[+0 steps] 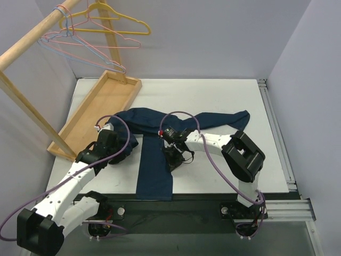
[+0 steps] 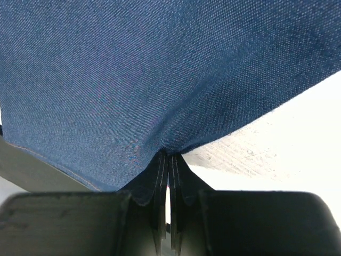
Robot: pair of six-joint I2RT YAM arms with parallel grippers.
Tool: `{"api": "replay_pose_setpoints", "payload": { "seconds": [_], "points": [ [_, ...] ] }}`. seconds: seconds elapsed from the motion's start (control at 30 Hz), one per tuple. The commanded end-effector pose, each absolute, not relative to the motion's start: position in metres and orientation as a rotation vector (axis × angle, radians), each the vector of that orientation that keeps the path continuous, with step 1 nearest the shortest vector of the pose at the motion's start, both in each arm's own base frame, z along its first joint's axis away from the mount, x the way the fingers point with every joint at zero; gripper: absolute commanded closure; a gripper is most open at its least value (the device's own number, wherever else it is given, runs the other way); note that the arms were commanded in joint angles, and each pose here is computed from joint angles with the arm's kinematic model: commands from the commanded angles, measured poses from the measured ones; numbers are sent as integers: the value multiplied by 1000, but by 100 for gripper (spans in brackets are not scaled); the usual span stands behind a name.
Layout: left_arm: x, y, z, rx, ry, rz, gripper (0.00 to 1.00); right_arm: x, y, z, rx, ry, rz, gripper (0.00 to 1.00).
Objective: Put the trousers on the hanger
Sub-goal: Flatten out the trousers at the center of the board.
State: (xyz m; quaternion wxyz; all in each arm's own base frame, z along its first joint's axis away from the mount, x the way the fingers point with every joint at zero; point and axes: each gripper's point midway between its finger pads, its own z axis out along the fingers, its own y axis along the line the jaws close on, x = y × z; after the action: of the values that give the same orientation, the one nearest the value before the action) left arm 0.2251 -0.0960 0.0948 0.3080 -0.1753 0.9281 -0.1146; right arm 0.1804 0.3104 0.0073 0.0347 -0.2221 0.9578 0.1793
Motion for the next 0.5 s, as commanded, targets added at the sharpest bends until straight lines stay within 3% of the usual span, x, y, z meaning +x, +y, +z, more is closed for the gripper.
{"api": "replay_pose_setpoints", "payload": {
  "seconds": [0.0, 0.17, 0.47],
  "points": [
    [225, -65, 114, -546, 2382, -198, 100, 186, 272, -8, -641, 3011, 281, 100],
    [227, -34, 139, -605, 2306, -123, 100, 202, 212, 8, -463, 3023, 124, 100],
    [220, -1, 180, -642, 2190, 25, 100, 230, 60, 62, -234, 2960, -455, 100]
  ]
}}
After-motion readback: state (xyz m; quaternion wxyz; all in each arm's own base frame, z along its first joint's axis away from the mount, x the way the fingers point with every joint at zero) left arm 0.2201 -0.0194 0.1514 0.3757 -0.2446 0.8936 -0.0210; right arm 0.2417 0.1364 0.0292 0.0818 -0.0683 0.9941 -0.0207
